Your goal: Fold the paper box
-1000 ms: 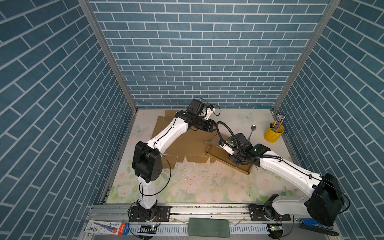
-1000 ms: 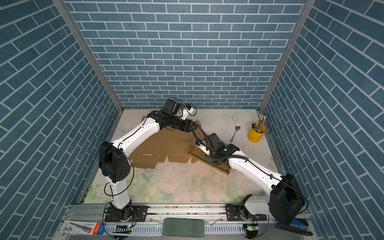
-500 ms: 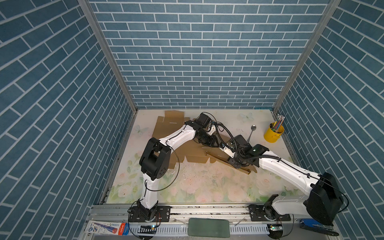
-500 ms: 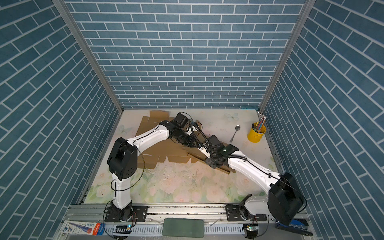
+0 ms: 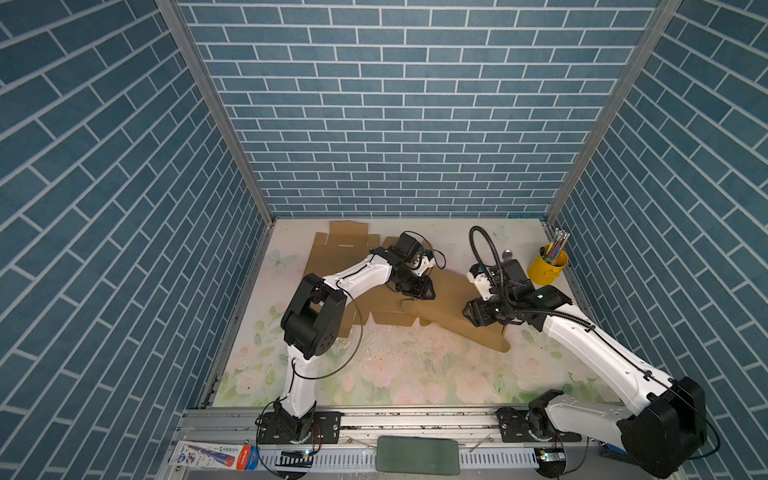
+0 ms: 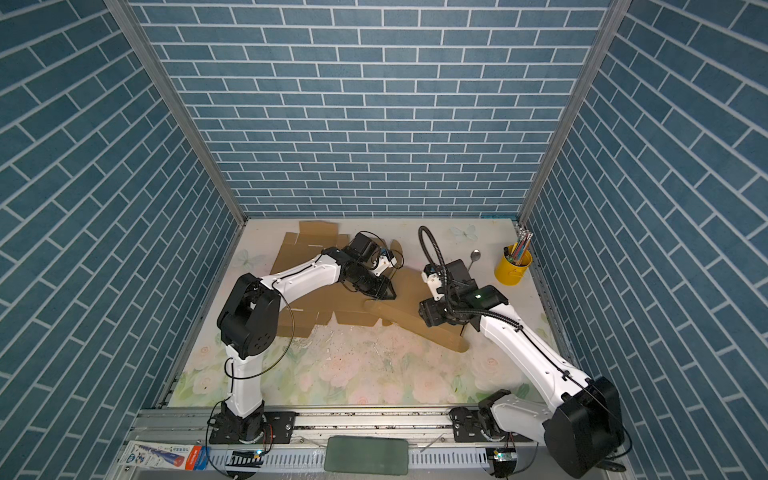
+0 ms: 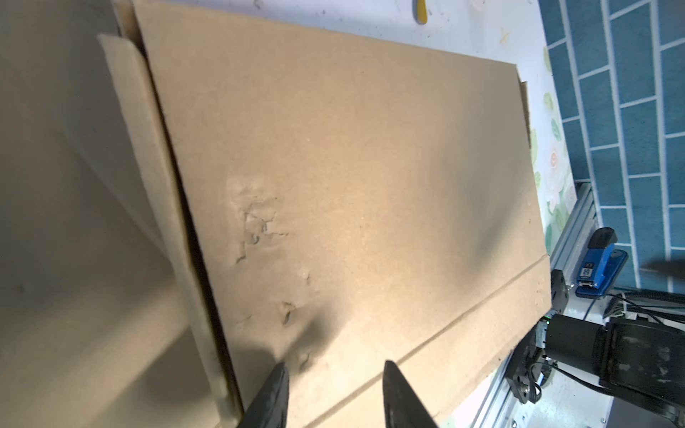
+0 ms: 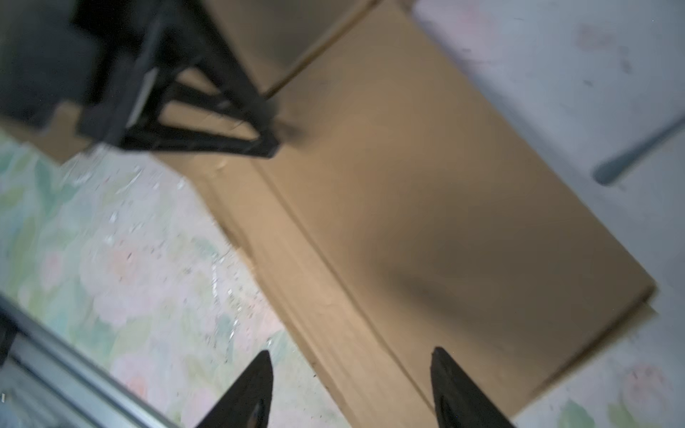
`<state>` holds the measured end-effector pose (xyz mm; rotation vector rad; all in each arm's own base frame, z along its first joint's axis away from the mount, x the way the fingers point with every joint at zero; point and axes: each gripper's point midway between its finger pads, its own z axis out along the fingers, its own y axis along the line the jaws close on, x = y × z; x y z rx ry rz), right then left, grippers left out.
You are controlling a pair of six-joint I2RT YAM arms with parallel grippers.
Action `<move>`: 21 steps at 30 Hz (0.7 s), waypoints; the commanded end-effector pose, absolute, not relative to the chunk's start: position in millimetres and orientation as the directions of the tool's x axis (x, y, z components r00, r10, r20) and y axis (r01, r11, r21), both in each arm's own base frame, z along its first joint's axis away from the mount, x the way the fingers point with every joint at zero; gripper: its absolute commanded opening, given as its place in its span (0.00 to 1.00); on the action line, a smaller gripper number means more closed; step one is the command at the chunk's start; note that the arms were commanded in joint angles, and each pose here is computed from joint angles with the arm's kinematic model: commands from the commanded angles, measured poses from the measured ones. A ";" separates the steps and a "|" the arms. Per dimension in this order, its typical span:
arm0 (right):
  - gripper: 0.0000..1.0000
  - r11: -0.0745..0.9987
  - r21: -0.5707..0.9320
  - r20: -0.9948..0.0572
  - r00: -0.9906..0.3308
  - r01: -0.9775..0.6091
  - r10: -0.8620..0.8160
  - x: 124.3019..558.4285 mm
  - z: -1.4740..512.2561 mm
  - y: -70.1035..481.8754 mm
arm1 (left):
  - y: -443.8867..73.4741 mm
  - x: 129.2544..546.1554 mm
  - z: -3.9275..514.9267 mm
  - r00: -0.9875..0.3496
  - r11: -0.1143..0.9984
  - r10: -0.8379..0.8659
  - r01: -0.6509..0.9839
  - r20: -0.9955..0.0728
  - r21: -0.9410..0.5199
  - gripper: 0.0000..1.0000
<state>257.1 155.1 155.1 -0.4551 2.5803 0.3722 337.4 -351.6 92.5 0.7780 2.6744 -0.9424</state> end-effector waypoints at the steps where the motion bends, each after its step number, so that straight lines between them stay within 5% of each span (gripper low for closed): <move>1: 0.67 0.977 0.205 -0.426 -0.892 0.065 0.149 257.2 142.8 101.6 | -345.4 337.2 74.9 -0.852 0.690 0.410 0.524 -0.326 -0.500 0.43; 12: 0.71 0.939 0.220 -0.224 -0.923 0.266 0.314 239.5 74.3 69.3 | -344.9 340.3 71.8 -0.852 0.695 0.383 0.520 -0.356 -0.496 0.42; 21: 0.66 0.952 0.176 -0.168 -0.945 0.250 0.280 236.5 29.5 61.4 | -314.6 369.3 147.8 -0.841 0.669 0.254 0.510 -0.478 -0.541 0.46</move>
